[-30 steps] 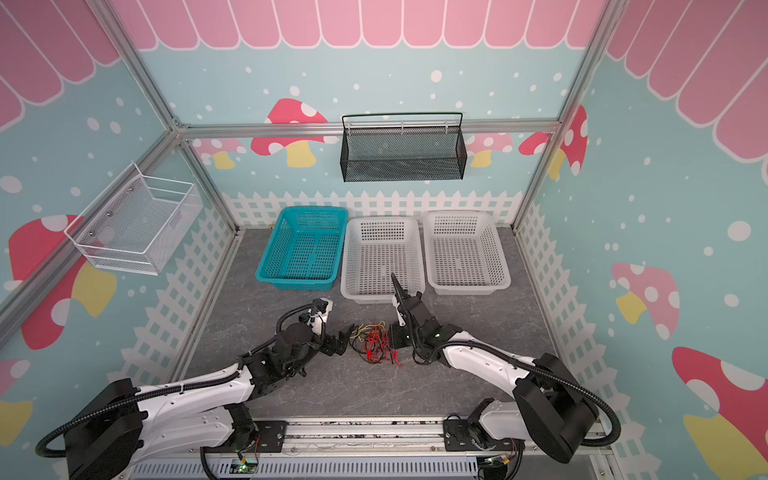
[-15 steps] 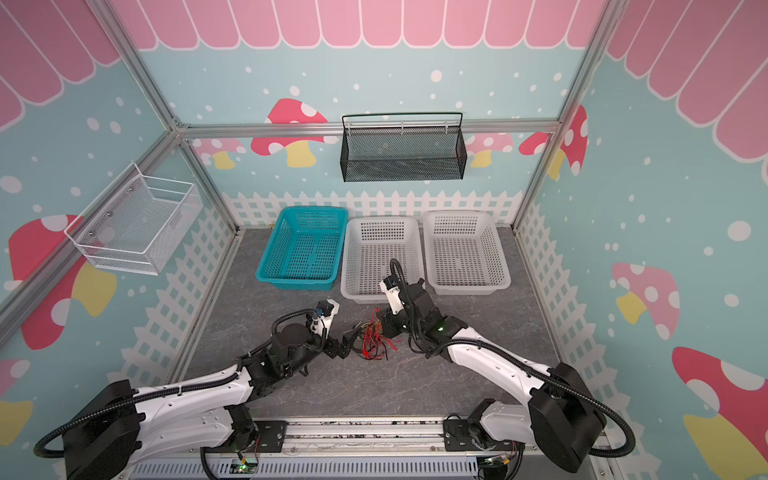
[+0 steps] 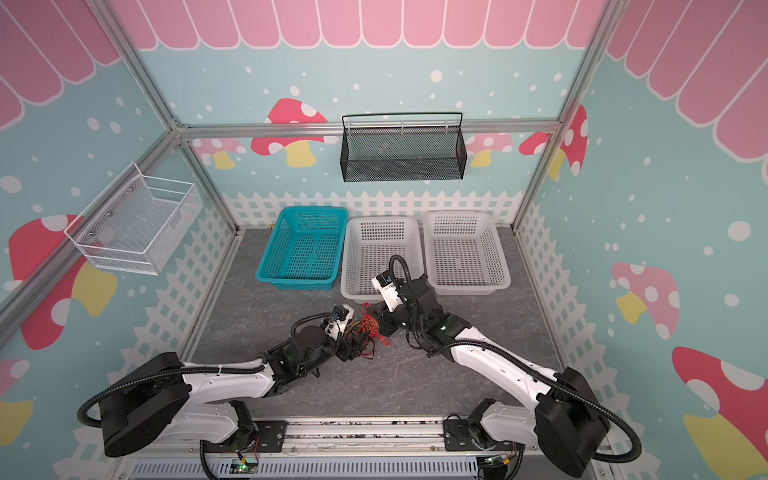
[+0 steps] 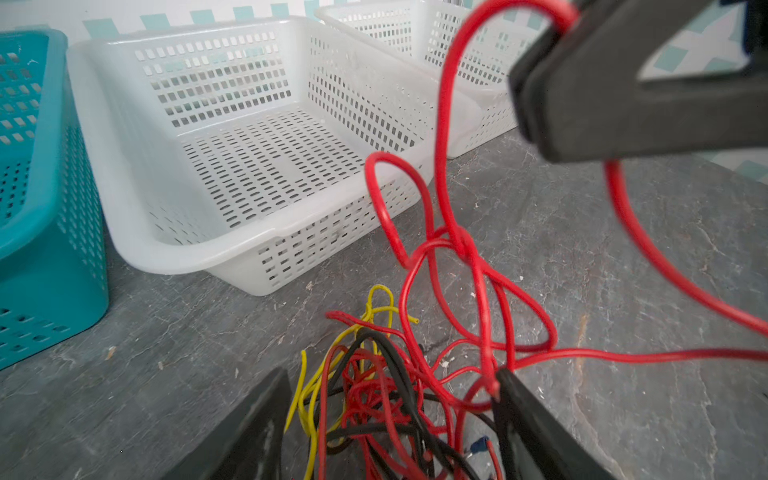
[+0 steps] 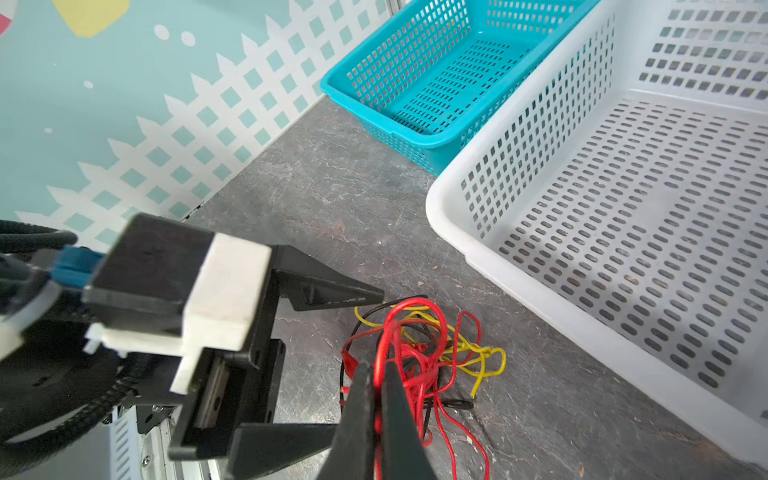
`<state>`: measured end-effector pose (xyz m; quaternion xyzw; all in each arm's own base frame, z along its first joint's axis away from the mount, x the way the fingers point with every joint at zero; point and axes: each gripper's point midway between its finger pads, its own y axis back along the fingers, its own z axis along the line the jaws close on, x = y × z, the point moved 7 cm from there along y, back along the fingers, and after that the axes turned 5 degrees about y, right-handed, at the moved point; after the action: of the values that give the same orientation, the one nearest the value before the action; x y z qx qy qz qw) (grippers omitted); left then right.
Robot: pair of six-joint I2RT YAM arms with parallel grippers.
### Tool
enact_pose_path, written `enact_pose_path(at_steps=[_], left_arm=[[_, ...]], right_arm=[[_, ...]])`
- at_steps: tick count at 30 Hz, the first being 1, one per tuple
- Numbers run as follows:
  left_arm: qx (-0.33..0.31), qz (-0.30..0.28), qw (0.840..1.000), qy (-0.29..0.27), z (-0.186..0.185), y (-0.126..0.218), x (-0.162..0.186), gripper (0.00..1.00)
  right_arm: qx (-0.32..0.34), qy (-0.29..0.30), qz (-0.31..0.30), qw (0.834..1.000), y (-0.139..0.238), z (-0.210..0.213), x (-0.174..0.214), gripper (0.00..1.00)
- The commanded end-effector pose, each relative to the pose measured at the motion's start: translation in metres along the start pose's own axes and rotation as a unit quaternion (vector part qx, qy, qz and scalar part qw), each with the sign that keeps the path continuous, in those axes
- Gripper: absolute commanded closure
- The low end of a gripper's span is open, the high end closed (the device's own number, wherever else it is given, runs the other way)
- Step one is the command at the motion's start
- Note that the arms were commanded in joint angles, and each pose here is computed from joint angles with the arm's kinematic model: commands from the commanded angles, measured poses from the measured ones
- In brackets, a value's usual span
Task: Untangle the cables
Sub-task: 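Pinch the bundle with the left gripper while the right gripper grasps a red wire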
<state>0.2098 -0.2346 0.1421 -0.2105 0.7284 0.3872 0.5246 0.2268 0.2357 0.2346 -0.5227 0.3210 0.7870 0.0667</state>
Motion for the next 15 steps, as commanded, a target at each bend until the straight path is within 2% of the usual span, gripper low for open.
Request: enact_pose_path(at_steps=[1,4,6,7,10,14,15], left_arm=[[-0.004,-0.054,0.999,0.004,-0.003,-0.003,-0.021,0.33],[-0.001,-0.059,0.998,0.003,-0.004,-0.006,-0.022,0.46],[0.002,-0.059,0.998,0.002,-0.006,-0.008,-0.023,0.58],[0.003,-0.057,0.998,0.003,-0.006,-0.009,-0.023,0.60],[0.005,-0.052,0.999,0.005,-0.007,-0.011,-0.022,0.77],[0.001,-0.049,0.999,0.009,-0.006,-0.010,-0.020,0.83],[0.001,-0.050,0.999,0.010,-0.005,-0.009,-0.020,0.88]], right_arm=[[-0.020,0.026,-0.029,0.999,0.007,0.009,-0.015,1.00],[-0.020,0.025,-0.024,0.999,0.005,0.008,-0.012,1.00],[-0.017,0.023,-0.019,0.999,0.003,0.007,-0.010,1.00],[-0.015,0.022,-0.019,0.999,0.002,0.006,-0.010,1.00],[-0.012,0.020,-0.020,1.000,0.001,0.005,-0.009,1.00],[0.023,0.013,-0.019,0.999,0.001,-0.002,-0.008,1.00],[0.035,0.012,-0.017,0.999,0.001,-0.005,-0.007,1.00]])
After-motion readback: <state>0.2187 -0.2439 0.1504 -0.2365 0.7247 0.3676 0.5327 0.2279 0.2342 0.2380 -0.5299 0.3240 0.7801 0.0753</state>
